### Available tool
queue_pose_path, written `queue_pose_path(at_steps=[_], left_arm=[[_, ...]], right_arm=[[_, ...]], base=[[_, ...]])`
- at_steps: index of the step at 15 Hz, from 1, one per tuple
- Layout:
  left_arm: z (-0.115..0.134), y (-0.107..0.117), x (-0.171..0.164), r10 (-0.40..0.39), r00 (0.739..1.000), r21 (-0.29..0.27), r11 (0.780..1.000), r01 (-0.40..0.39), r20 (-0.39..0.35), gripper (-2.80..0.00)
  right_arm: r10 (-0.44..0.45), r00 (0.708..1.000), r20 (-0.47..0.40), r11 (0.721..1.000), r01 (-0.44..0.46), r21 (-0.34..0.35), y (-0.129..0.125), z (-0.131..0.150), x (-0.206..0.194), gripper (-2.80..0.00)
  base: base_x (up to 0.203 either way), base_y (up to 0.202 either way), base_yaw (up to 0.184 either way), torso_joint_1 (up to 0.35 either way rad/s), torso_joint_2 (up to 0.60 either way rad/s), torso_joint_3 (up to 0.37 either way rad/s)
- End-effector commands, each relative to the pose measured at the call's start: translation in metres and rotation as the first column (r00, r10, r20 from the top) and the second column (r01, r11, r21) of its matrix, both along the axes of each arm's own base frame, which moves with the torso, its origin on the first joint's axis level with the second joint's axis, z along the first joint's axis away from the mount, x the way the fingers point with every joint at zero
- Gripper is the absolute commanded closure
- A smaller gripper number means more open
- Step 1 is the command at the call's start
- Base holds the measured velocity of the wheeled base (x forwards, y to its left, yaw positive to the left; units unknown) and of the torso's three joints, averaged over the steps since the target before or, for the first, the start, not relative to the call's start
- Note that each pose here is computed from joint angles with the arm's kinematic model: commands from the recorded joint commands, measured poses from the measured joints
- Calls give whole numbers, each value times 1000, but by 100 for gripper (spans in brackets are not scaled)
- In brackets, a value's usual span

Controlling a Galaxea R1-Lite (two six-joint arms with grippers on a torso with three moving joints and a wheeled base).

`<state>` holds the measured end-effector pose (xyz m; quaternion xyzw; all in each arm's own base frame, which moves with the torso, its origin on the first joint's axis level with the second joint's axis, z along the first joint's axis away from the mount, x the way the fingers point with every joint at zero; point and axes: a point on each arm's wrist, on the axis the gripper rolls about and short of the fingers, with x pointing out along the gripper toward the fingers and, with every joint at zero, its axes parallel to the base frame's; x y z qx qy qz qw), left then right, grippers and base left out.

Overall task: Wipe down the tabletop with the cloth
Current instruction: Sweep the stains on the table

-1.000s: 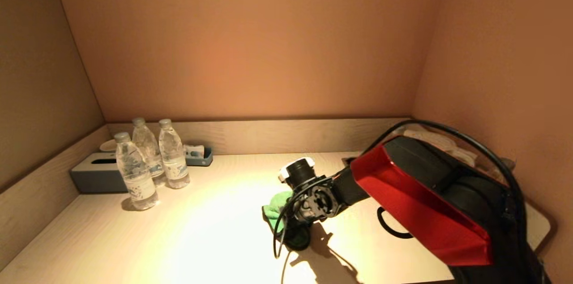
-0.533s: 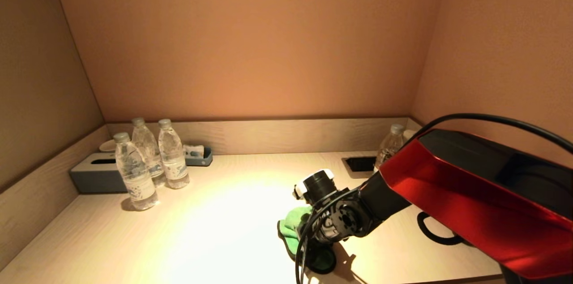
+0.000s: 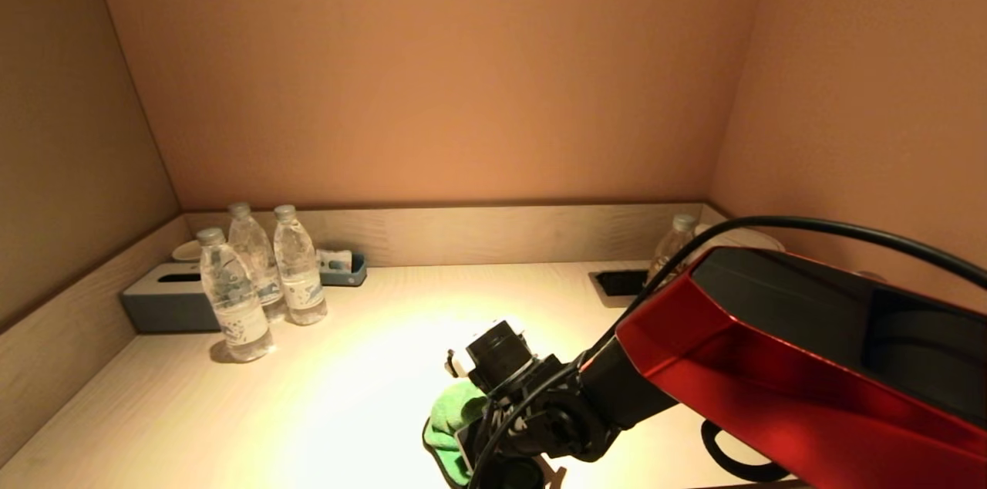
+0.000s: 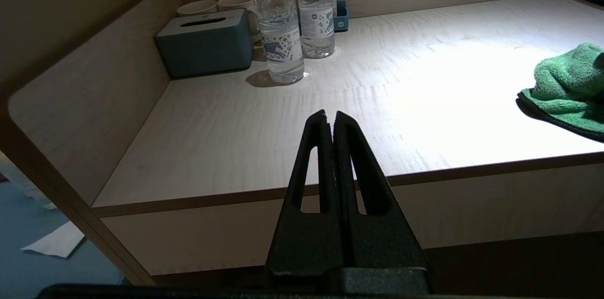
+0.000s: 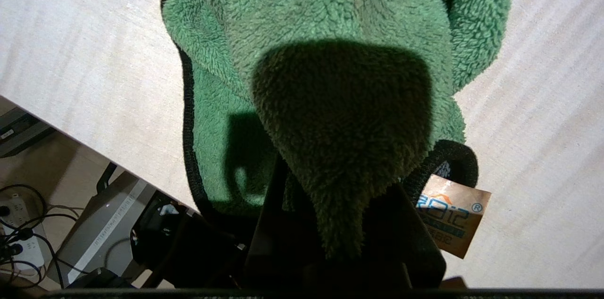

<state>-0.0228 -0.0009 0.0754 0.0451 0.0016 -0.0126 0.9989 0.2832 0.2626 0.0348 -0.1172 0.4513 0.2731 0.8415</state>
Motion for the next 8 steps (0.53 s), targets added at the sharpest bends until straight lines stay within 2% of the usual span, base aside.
queue_pose_path(at_steps=[1, 4, 8], left_arm=[[0, 0, 0, 0, 1000, 0, 1000, 0, 0, 0], [0, 0, 0, 1, 1000, -1, 1000, -1, 0, 0], [0, 0, 0, -1, 1000, 0, 1000, 1, 0, 0]], right_arm=[[11, 1000, 1, 1000, -11, -1, 8, -5, 1, 0], [10, 999, 50, 999, -12, 39, 37, -13, 28, 0], [-31, 996, 78, 999, 29, 31, 43, -23, 54, 0]], base=[[0, 0, 0, 0, 0, 0], [0, 0, 0, 0, 0, 0], [0, 0, 0, 0, 0, 0]])
